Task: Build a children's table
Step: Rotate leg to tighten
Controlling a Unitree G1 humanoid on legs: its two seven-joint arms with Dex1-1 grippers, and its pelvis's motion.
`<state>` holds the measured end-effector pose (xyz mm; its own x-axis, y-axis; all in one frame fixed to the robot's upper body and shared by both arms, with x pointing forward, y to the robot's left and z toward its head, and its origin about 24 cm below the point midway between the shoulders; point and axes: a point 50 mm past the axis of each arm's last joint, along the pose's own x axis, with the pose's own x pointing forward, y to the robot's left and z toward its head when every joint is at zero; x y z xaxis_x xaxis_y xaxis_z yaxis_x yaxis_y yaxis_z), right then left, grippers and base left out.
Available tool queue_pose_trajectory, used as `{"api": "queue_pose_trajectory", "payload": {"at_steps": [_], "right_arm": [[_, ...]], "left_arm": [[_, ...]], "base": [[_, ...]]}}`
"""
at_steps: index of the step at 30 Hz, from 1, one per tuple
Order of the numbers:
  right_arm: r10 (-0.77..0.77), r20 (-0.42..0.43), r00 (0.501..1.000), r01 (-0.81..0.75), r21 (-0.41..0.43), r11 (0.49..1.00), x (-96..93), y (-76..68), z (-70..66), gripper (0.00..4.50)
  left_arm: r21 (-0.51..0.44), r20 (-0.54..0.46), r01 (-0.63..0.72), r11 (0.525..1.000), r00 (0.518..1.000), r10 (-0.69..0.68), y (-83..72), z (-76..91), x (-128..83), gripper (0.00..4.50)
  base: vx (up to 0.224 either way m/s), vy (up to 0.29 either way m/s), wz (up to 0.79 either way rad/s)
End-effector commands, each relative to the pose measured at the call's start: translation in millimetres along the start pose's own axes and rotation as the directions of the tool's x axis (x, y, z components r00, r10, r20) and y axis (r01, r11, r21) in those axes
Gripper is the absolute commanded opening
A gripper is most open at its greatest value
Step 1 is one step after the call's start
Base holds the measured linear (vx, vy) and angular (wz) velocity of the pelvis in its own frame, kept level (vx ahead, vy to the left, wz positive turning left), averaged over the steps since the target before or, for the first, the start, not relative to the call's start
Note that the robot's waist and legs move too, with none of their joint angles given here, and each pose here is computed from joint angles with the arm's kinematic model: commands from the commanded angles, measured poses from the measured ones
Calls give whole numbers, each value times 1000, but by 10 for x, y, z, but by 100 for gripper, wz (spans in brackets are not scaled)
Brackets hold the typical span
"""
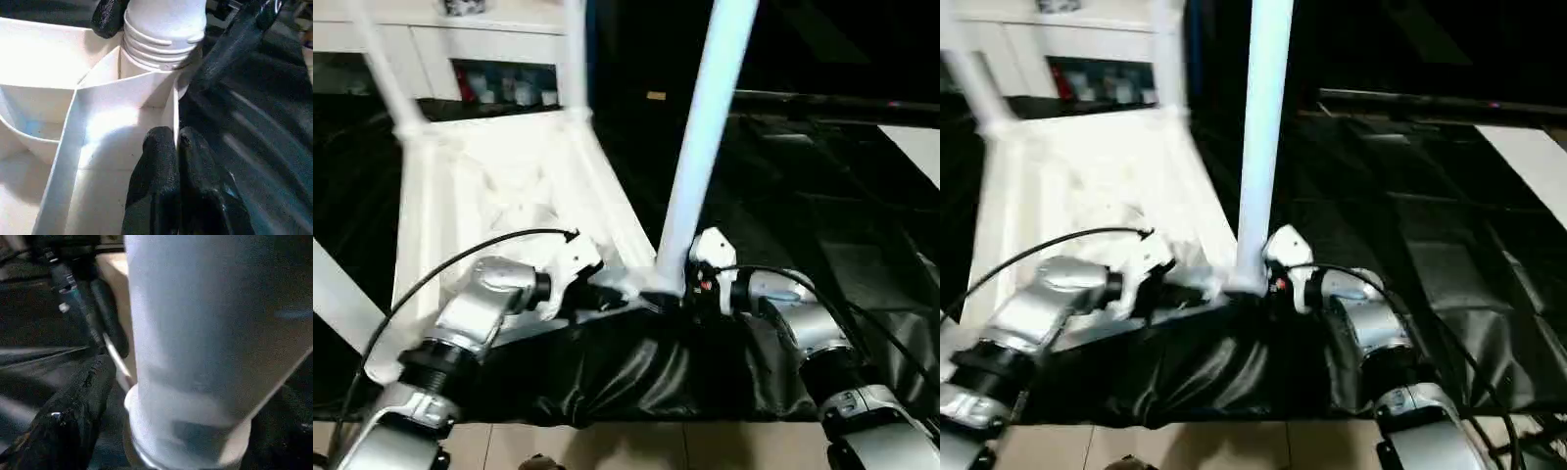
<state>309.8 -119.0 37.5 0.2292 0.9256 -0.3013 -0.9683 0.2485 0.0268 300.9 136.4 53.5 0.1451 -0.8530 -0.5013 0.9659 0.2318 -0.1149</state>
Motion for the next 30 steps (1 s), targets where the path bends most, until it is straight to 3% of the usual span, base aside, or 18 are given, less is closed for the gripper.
{"api": "queue_pose_trajectory", "payload": {"at_steps": [1,11,17,20,21,22,23,24,30], "right_arm": [[185,-3,983,-185,-30,982,79,133,65,376],[300,-60,952,-303,-56,951,94,207,9,284],[321,-33,947,-322,-38,946,117,235,26,271],[255,-19,967,-255,-25,967,149,209,12,269],[189,-8,982,-189,-11,982,179,181,-1,269],[-55,31,998,53,64,997,295,91,-35,269],[-55,31,998,53,64,997,295,91,-35,268],[-217,40,975,209,146,967,381,45,-71,268],[-381,15,924,364,264,893,574,75,-122,267]], "left_arm": [[80,48,118,990,991,-122,-92,161,56,0],[80,7,166,983,986,-167,-58,117,-35,0],[74,40,143,987,988,-147,-59,148,-7,0],[62,56,103,993,993,-106,-45,159,9,0],[53,69,64,997,995,-67,-27,171,26,0],[13,104,-67,998,992,66,29,217,110,0],[13,104,-67,998,992,66,29,217,110,0],[-18,126,-160,987,979,161,67,256,182,0],[-70,140,-295,953,943,302,93,335,343,0]], "base": [[0,0,0],[0,0,0],[0,0,0],[0,0,0],[0,0,0],[0,0,0],[0,0,0],[0,0,0],[0,0,0]]}}
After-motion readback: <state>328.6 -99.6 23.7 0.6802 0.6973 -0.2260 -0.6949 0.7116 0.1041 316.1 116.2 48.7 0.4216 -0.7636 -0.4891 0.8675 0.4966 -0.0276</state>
